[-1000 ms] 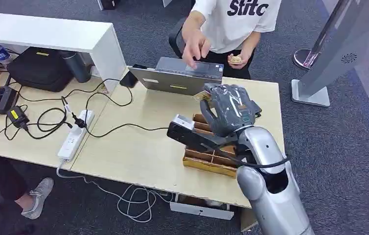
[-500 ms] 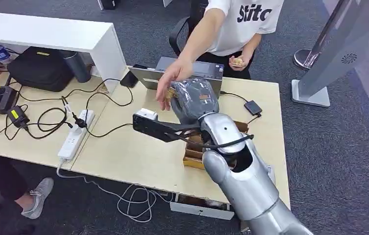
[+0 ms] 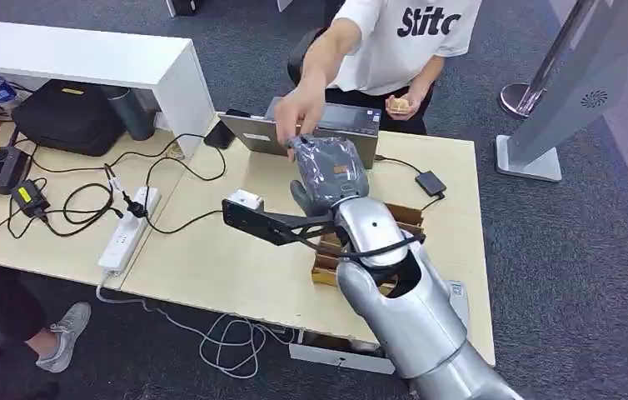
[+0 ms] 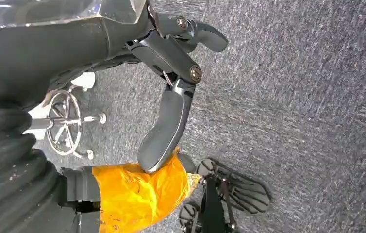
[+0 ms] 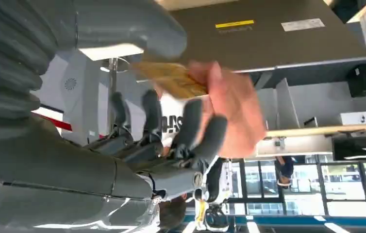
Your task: Pass the card to the sensor for recognition and then transmit it.
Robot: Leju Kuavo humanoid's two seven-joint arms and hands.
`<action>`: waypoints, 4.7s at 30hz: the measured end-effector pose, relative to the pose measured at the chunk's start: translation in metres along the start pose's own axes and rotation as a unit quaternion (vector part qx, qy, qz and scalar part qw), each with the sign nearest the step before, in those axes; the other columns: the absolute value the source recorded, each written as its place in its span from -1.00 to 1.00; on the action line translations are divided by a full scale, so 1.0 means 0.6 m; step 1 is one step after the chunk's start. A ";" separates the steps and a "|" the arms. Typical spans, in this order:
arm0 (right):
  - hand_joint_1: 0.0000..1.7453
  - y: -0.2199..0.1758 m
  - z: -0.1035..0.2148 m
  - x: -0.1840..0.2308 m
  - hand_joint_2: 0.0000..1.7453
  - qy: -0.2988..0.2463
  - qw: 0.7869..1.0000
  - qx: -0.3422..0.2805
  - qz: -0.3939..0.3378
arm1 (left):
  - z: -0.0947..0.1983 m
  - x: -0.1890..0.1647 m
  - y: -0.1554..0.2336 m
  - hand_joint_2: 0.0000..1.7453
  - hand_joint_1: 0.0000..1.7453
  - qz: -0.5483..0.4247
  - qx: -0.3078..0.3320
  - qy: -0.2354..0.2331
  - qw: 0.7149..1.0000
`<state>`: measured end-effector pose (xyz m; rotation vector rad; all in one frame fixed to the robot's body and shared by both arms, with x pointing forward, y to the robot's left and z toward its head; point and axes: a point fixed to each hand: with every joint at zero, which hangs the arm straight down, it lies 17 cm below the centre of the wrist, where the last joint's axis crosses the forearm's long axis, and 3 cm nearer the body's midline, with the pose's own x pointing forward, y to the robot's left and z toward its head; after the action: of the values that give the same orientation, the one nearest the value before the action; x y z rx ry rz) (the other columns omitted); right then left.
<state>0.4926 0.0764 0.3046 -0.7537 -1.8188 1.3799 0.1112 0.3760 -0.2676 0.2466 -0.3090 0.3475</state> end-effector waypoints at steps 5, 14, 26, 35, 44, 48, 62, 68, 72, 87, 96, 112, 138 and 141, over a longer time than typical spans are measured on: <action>-1.00 -0.010 0.006 0.011 1.00 -0.012 1.000 -0.014 -0.005 | 0.000 -0.001 0.001 1.00 -1.00 0.001 0.002 0.001 1.000; -1.00 -0.024 0.113 0.029 1.00 -0.074 0.993 -0.093 -0.020 | 0.001 -0.013 0.007 1.00 -1.00 0.019 0.015 0.010 1.000; -1.00 0.054 0.215 -0.038 1.00 -0.033 0.991 -0.092 0.089 | 0.002 -0.022 0.008 1.00 -1.00 0.034 0.023 0.016 0.999; -1.00 0.170 0.265 -0.085 1.00 0.009 0.995 -0.020 0.092 | 0.002 -0.023 0.009 1.00 -1.00 0.040 0.026 0.018 0.999; -1.00 0.206 0.277 -0.115 1.00 0.034 0.995 0.010 0.089 | 0.002 -0.023 0.009 1.00 -1.00 0.042 0.026 0.018 0.999; -1.00 0.234 0.284 -0.154 1.00 0.076 0.992 0.035 0.091 | 0.002 -0.024 0.009 1.00 -1.00 0.042 0.026 0.021 0.999; -1.00 0.259 0.294 -0.264 1.00 0.170 0.982 0.056 0.059 | 0.002 -0.025 0.005 1.00 -1.00 0.045 0.028 0.024 0.998; -1.00 0.272 0.308 -0.295 1.00 0.198 0.977 0.066 0.051 | 0.002 -0.023 0.005 1.00 -1.00 0.048 0.028 0.024 0.998; -1.00 0.278 0.318 -0.308 1.00 0.210 0.975 0.063 0.031 | 0.002 -0.023 0.007 1.00 -1.00 0.050 0.031 0.024 0.998; -1.00 0.268 0.336 -0.281 1.00 0.195 0.979 0.010 -0.057 | 0.003 -0.027 0.002 1.00 -1.00 0.065 0.033 0.028 0.997; -1.00 0.263 0.331 -0.260 1.00 0.181 0.981 0.001 -0.069 | 0.004 -0.029 0.001 1.00 -1.00 0.071 0.033 0.029 0.996; -1.00 0.298 0.326 -0.233 1.00 0.169 0.982 0.032 -0.072 | 0.004 -0.027 0.000 1.00 -1.00 0.074 0.033 0.029 0.996; -1.00 0.268 0.320 -0.244 1.00 0.174 0.984 -0.023 -0.019 | 0.004 -0.029 -0.003 1.00 -1.00 0.079 0.032 0.030 0.996; -1.00 0.259 0.319 -0.242 1.00 0.169 0.985 -0.037 -0.018 | 0.005 -0.029 -0.005 1.00 -1.00 0.080 0.031 0.030 0.996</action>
<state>0.4222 -0.1038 0.0941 -0.9278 -1.6130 1.0913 0.0960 0.3672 -0.2714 0.2729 -0.2594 0.5220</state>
